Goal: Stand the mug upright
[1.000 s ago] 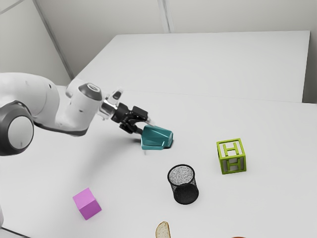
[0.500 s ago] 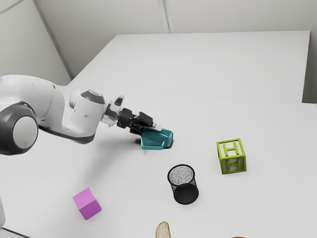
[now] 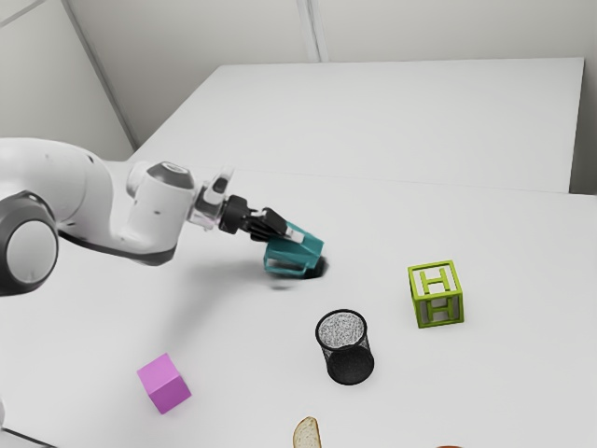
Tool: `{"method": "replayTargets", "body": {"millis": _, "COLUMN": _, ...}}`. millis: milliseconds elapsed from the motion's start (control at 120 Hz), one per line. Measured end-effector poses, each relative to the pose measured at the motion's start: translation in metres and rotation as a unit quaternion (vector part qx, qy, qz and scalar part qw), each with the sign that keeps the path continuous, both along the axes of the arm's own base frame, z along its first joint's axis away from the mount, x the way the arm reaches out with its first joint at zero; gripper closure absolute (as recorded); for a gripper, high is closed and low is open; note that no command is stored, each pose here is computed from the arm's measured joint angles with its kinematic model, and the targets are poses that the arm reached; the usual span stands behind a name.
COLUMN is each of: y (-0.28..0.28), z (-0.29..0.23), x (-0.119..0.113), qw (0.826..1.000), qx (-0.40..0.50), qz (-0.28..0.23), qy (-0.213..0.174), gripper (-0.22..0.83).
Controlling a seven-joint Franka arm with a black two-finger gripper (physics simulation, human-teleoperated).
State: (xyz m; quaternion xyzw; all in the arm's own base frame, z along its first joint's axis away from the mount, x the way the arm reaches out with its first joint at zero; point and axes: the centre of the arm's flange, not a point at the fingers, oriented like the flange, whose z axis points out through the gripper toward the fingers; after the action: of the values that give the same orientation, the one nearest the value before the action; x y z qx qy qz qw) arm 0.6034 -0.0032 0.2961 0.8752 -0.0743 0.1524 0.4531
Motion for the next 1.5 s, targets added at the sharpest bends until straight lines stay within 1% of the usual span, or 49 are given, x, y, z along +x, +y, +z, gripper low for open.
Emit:
{"method": "replayTargets", "body": {"millis": 200, "y": -0.005, "z": 0.047, "x": -0.006, "qw": 0.999, "qx": 0.011, "qz": -0.016, "qy": -0.041, "gripper": 0.77}}
{"method": "replayTargets", "body": {"millis": 317, "y": -0.002, "z": 0.074, "x": -0.011, "qw": 0.996, "qx": 0.053, "qz": -0.047, "qy": -0.057, "gripper": 0.77}}
{"method": "replayTargets", "body": {"millis": 408, "y": 0.002, "z": 0.093, "x": -0.017, "qw": 0.990, "qx": 0.100, "qz": -0.075, "qy": -0.061, "gripper": 0.77}}
{"method": "replayTargets", "body": {"millis": 567, "y": 0.006, "z": 0.108, "x": -0.025, "qw": 0.974, "qx": 0.186, "qz": -0.119, "qy": -0.045, "gripper": 0.78}}
{"method": "replayTargets", "body": {"millis": 808, "y": 0.015, "z": 0.120, "x": -0.034, "qw": 0.938, "qx": 0.311, "qz": -0.154, "qy": -0.004, "gripper": 0.78}}
{"method": "replayTargets", "body": {"millis": 1000, "y": 0.015, "z": 0.127, "x": -0.044, "qw": 0.911, "qx": 0.382, "qz": -0.154, "qy": 0.032, "gripper": 0.78}}
{"method": "replayTargets", "body": {"millis": 1092, "y": 0.015, "z": 0.126, "x": -0.053, "qw": 0.903, "qx": 0.403, "qz": -0.145, "qy": 0.048, "gripper": 0.78}}
{"method": "replayTargets", "body": {"millis": 1283, "y": 0.015, "z": 0.122, "x": -0.077, "qw": 0.892, "qx": 0.432, "qz": -0.115, "qy": 0.066, "gripper": 0.78}}
{"method": "replayTargets", "body": {"millis": 1383, "y": 0.015, "z": 0.114, "x": -0.087, "qw": 0.890, "qx": 0.441, "qz": -0.097, "qy": 0.067, "gripper": 0.78}}
{"method": "replayTargets", "body": {"millis": 1500, "y": 0.013, "z": 0.103, "x": -0.092, "qw": 0.885, "qx": 0.455, "qz": -0.077, "qy": 0.058, "gripper": 0.78}}
